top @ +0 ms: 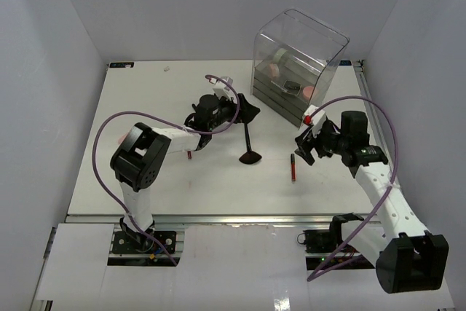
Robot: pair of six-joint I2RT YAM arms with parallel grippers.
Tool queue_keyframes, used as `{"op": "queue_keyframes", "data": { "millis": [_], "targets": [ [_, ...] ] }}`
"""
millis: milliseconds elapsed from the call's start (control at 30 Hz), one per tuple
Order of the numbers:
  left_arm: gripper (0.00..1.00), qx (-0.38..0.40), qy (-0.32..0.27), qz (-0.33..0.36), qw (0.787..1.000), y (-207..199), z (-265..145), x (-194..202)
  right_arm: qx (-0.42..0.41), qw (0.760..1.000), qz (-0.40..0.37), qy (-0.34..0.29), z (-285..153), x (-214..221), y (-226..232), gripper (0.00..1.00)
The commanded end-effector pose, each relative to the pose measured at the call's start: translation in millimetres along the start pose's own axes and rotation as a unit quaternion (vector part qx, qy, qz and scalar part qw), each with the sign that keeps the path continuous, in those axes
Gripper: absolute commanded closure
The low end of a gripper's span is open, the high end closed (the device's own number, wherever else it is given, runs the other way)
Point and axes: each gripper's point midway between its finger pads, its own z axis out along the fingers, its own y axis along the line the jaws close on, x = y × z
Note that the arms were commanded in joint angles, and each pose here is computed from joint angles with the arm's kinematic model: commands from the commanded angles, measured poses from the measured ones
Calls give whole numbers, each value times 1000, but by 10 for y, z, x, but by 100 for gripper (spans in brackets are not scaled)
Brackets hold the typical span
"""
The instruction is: Organize the makeup
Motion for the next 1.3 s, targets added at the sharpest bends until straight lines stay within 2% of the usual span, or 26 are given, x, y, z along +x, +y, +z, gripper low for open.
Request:
{"op": "queue_keyframes", "data": {
  "millis": [0, 67, 100, 133, 200, 300, 433, 633, 967, 1133, 1267],
  "targets": [
    [5, 57, 57, 21, 997, -164, 165, 135, -121, 982, 90, -112, -180, -537, 107, 5],
    [6, 62, 57, 10, 996, -176, 251, 117, -146, 972, 127, -136, -246, -639, 31, 1],
    [7, 62, 58, -1, 996, -170, 292, 128, -160, 965, 147, -145, -258, -640, 3, 4],
    [9, 68, 51, -14, 996, -214, 375, 49, -174, 958, 161, -158, -284, -676, -49, 12],
    [12, 65, 47, -43, 996, -166, 494, 57, -180, 954, 181, -157, -243, -592, -102, 22],
    [22, 62, 33, -106, 992, -150, 638, -17, -175, 955, 181, -154, -227, -506, -107, 25],
    [24, 71, 9, -156, 985, -164, 829, -185, -160, 960, 166, -157, -273, -471, -79, 25],
    [28, 83, 3, -230, 970, -146, 1058, -203, -145, 964, 153, -159, -308, -452, -79, 25],
    [37, 90, 3, -258, 962, -140, 1195, -269, -137, 965, 154, -163, -346, -450, -111, 25],
    [48, 87, 12, -272, 958, -81, 1242, -211, -134, 965, 159, -163, -357, -438, -126, 25],
    [63, 86, 16, -282, 955, -48, 1226, -179, -132, 964, 160, -164, -365, -436, -131, 25]
  ]
}}
